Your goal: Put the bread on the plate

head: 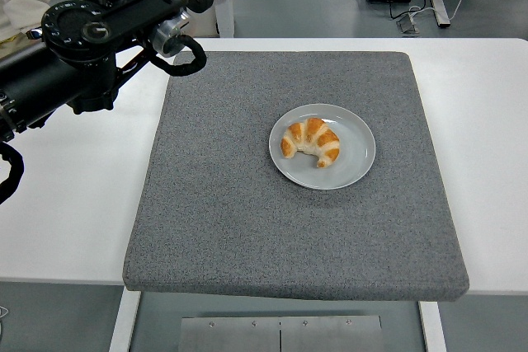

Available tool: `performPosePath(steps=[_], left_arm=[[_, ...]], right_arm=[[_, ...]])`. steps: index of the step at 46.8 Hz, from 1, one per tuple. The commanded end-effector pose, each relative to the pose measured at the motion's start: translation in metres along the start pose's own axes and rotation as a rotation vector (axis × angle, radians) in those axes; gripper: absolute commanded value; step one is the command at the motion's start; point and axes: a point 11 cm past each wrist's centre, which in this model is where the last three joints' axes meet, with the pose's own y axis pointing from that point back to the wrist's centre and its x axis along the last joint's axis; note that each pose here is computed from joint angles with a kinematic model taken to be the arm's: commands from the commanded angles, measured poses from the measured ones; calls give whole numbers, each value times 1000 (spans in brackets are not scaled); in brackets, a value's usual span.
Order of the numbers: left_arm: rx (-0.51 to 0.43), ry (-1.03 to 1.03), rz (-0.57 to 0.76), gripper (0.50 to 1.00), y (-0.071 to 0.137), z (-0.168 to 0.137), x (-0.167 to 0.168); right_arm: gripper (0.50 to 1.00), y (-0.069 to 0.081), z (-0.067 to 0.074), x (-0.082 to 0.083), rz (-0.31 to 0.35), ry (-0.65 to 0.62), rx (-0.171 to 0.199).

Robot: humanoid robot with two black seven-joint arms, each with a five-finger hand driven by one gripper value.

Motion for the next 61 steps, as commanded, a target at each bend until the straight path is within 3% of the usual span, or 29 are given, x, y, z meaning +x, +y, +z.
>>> performPosePath(steps=[1,13,27,34,38,55,61], left_arm=[[-17,77,28,971,4,4,15],[-16,283,106,971,24,-5,65],[11,471,196,971,58,-65,106],[15,558,261,971,76,-103,131],[27,587,294,971,82,-123,134],[45,636,299,971,82,-162,119],[53,649,297,971,86,-178,113]], right_arm=[[1000,0,0,0,0,0,0],[1000,0,0,0,0,0,0],[1000,0,0,0,0,-1,0],[1000,-2,-7,1,2,2,12],[1000,-2,-7,1,0,2,12],[1000,-2,-7,-1,-4,-1,12],[1000,1,2,0,1,0,-3]])
